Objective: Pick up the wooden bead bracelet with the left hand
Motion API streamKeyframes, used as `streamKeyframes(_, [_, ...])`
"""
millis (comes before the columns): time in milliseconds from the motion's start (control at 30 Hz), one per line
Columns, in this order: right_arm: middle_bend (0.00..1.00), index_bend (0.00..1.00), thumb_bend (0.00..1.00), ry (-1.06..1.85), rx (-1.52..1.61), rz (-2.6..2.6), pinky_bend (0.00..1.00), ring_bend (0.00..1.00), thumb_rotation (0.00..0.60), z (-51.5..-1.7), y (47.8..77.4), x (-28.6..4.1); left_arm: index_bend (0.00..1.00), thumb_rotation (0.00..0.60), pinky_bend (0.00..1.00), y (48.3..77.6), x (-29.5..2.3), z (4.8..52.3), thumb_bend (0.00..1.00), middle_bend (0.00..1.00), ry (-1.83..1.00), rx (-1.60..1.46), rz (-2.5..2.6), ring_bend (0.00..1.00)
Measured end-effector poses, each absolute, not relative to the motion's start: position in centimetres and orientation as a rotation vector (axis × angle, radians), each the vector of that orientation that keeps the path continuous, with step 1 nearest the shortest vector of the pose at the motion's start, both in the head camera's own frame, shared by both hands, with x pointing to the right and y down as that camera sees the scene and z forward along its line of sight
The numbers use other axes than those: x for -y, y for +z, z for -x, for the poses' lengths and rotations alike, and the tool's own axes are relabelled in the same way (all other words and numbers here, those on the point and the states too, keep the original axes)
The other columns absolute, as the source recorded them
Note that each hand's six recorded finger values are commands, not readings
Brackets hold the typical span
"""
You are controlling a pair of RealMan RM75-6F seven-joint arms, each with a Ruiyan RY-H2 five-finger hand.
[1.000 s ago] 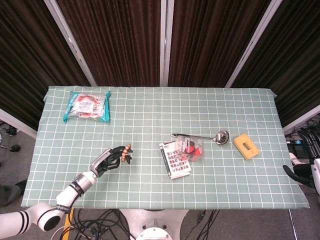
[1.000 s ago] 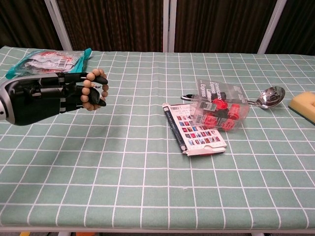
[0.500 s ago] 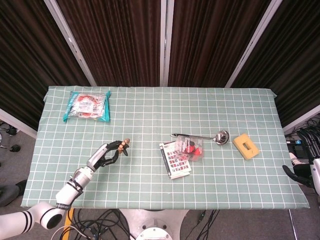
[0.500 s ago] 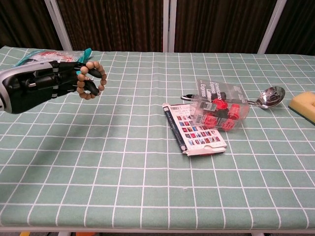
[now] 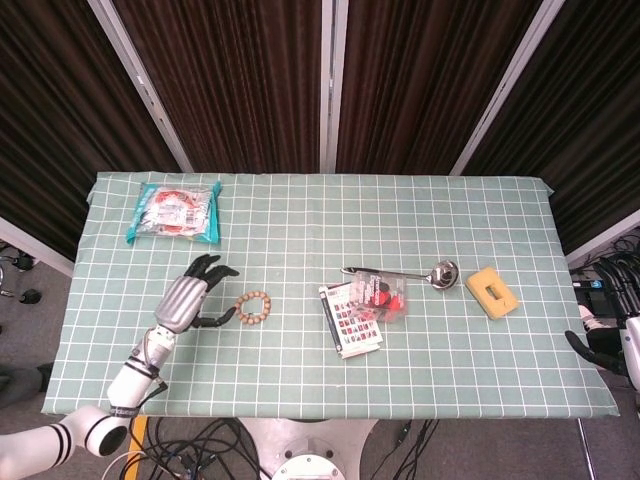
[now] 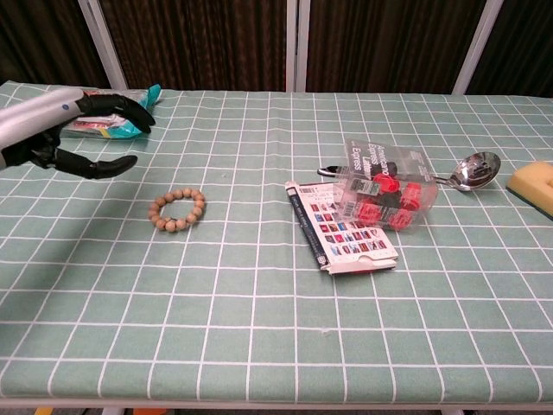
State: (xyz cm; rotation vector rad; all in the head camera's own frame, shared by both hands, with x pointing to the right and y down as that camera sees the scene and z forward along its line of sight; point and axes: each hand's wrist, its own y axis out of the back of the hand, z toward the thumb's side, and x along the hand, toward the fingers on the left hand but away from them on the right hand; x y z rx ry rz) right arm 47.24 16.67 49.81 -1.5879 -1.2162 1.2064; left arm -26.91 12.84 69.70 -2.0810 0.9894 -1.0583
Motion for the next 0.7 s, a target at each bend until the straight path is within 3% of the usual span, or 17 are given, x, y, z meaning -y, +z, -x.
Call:
streamKeyframes(133, [0.06, 0.0, 0.1, 1.235, 1.2, 1.599, 0.0, 0.0, 0.6, -47.5, 50.1, -16.9, 0.3, 0.6, 0.06, 67.3, -11.8, 29.4, 0.28, 0.29, -1.039, -1.1, 1.923, 0.13])
streamKeyframes(367, [0.05, 0.0, 0.12, 1.317, 1.169, 1.592, 0.0, 0.0, 0.6, -48.2, 51.0, -17.5, 0.34, 0.6, 0.04, 63.4, -11.8, 37.6, 0.28, 0.32, -1.137, -1.213, 1.687, 0.14])
streamKeyframes(533, [0.05, 0.0, 0.12, 1.327, 1.139, 1.618, 0.0, 0.0, 0.6, -47.9, 52.1, -18.0, 0.34, 0.6, 0.02, 60.1, -14.7, 43.8, 0.28, 0.32, -1.266, -1.219, 1.474, 0.14])
streamKeyframes(700, [0.05, 0.0, 0.12, 1.312, 1.109, 1.657, 0.0, 0.0, 0.6, -46.9, 53.3, -18.6, 0.33, 0.6, 0.02, 57.7, -18.7, 46.8, 0.26, 0.31, -1.376, -1.197, 1.365, 0.13])
